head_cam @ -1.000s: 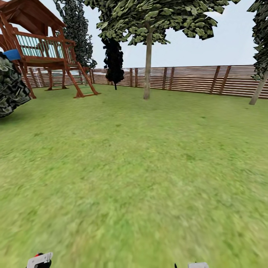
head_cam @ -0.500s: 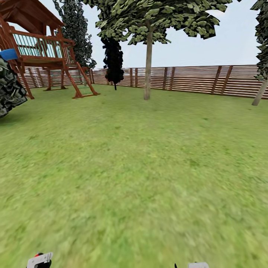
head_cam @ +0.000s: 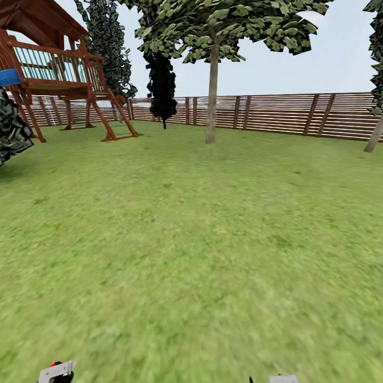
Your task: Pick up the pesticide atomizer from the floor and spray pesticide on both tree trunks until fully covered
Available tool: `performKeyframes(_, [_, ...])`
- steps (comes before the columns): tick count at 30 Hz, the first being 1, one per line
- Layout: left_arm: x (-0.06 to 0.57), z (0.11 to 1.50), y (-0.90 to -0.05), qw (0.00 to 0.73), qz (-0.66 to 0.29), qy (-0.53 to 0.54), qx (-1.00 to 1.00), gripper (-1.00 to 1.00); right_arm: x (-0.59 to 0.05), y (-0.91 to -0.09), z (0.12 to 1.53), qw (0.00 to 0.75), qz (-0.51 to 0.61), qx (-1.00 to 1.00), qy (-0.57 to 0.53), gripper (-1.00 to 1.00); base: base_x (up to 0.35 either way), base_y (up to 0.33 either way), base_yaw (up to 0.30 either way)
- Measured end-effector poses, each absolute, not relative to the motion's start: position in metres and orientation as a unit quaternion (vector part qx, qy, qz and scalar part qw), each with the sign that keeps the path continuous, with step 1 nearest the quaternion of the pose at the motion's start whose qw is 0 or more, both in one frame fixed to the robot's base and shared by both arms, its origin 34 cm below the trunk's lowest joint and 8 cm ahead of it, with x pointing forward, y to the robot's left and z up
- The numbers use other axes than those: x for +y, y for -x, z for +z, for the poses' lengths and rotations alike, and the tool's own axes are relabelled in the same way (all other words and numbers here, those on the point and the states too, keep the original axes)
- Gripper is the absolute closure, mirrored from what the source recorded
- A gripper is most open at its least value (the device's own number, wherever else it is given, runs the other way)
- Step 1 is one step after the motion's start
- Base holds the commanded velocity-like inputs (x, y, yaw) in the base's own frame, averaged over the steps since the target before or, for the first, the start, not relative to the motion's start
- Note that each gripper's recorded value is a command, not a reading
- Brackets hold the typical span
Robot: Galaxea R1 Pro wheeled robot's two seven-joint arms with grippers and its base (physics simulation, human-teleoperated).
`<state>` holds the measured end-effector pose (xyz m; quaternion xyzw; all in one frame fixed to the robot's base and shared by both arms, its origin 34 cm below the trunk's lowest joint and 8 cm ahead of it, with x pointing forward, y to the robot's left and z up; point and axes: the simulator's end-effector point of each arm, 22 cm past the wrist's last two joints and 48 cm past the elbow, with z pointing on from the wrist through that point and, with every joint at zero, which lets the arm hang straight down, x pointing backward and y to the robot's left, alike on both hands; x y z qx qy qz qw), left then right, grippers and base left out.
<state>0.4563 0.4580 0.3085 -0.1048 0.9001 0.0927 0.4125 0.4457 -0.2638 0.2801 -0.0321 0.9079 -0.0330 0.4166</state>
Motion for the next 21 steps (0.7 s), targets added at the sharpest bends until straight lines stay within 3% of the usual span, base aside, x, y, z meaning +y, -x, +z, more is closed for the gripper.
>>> performKeyframes(21, [0.4578,0.3083,-0.4561,0.412,0.093,0.105,0.9,1.0,-0.2638,-0.4458,0.2802,0.417,-0.033,0.908,0.032,-1.0,0.338,0.0,0.0])
